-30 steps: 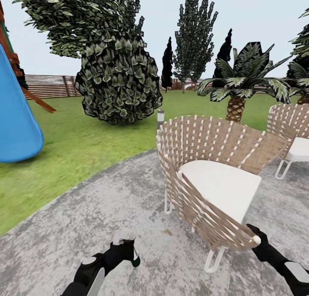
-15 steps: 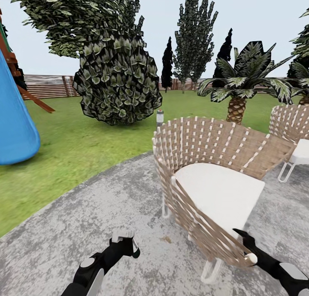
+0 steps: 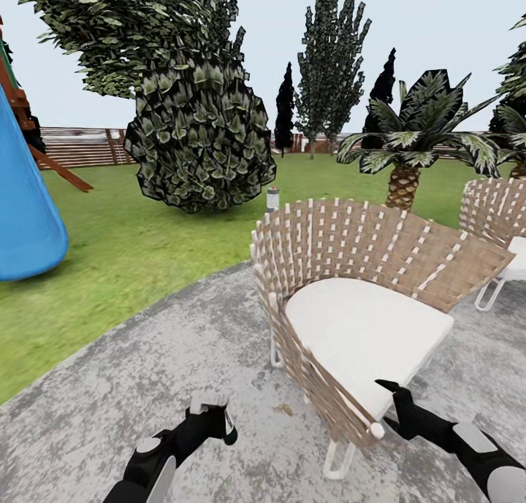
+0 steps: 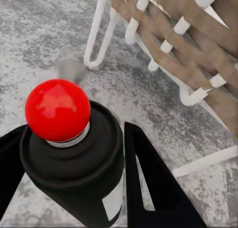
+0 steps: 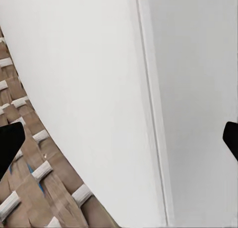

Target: Pick up the pesticide atomizer in the garden and spray insectifuge to fully cover both potted plants in the garden.

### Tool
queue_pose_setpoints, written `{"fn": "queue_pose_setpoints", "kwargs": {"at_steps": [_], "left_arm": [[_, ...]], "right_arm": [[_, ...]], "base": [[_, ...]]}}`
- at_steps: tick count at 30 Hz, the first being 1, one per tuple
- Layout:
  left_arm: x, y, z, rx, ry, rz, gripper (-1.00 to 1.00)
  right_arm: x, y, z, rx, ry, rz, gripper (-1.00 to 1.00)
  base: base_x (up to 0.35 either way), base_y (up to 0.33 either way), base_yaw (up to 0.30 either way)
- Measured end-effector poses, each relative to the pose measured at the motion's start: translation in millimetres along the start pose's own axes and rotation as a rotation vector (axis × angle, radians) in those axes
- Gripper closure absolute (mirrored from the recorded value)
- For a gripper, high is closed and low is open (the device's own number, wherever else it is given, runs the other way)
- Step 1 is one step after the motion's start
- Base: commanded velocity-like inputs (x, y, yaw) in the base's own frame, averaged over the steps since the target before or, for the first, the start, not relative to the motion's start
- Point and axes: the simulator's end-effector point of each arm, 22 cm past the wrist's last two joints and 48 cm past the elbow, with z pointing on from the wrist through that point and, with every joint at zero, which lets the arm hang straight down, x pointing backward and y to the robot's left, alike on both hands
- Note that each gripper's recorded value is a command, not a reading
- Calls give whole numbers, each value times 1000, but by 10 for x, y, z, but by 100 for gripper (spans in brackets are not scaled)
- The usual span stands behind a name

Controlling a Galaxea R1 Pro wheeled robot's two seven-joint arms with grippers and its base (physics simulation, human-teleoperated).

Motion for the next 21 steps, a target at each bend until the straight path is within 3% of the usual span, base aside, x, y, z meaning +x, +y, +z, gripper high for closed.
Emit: {"fn": "queue_pose_setpoints", "kwargs": {"at_steps": [21], "left_arm": [[34, -10, -1, 1, 20, -4, 100]], "right_arm": [[80, 20, 54, -3, 7, -7, -100]], "base": [[277, 181, 0]]}}
